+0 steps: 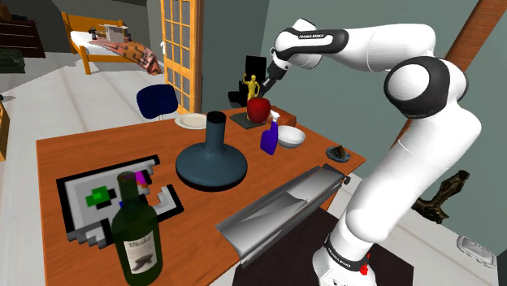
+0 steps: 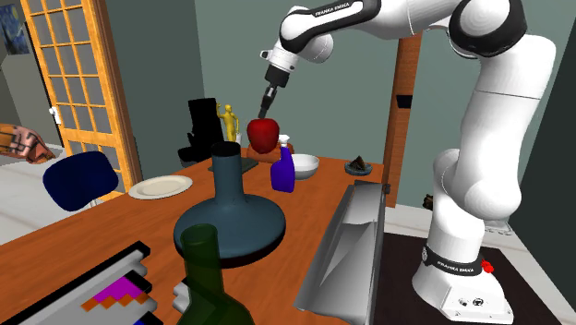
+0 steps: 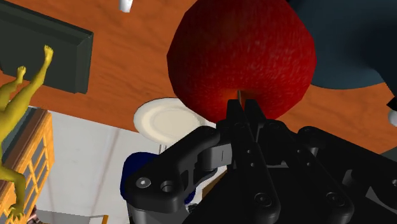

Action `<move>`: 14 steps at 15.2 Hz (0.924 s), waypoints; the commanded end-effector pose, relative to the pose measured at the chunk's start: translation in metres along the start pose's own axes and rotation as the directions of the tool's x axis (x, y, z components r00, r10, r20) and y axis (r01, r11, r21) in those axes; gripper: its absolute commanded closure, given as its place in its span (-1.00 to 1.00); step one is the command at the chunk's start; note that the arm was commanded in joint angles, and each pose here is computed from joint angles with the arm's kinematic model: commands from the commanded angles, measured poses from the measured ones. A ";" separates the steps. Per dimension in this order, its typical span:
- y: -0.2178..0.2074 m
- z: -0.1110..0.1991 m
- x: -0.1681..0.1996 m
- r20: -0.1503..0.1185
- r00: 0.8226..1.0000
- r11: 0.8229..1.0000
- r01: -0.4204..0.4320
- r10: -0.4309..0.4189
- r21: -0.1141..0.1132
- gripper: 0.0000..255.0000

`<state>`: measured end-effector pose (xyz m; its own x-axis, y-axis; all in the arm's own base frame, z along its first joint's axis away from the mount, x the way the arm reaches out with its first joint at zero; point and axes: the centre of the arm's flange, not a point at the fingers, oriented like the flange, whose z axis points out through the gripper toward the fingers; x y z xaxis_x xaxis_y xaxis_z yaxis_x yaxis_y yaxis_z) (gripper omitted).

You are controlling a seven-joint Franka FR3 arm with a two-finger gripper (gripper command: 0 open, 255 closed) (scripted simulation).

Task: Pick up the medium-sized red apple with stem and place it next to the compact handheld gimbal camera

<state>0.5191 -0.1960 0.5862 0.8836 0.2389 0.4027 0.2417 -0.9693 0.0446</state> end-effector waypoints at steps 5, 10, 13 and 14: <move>0.030 -0.031 -0.067 -0.001 1.000 1.000 0.001 -0.001 0.000 1.00; 0.054 -0.055 -0.124 -0.001 1.000 1.000 0.001 -0.001 0.000 1.00; 0.069 -0.069 -0.157 -0.001 1.000 1.000 0.001 -0.001 0.000 1.00; 0.074 -0.074 -0.169 -0.001 1.000 1.000 0.001 -0.001 0.000 1.00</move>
<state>0.3665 -0.3045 0.5903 0.8832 0.2388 0.4036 0.2416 -0.9693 0.0449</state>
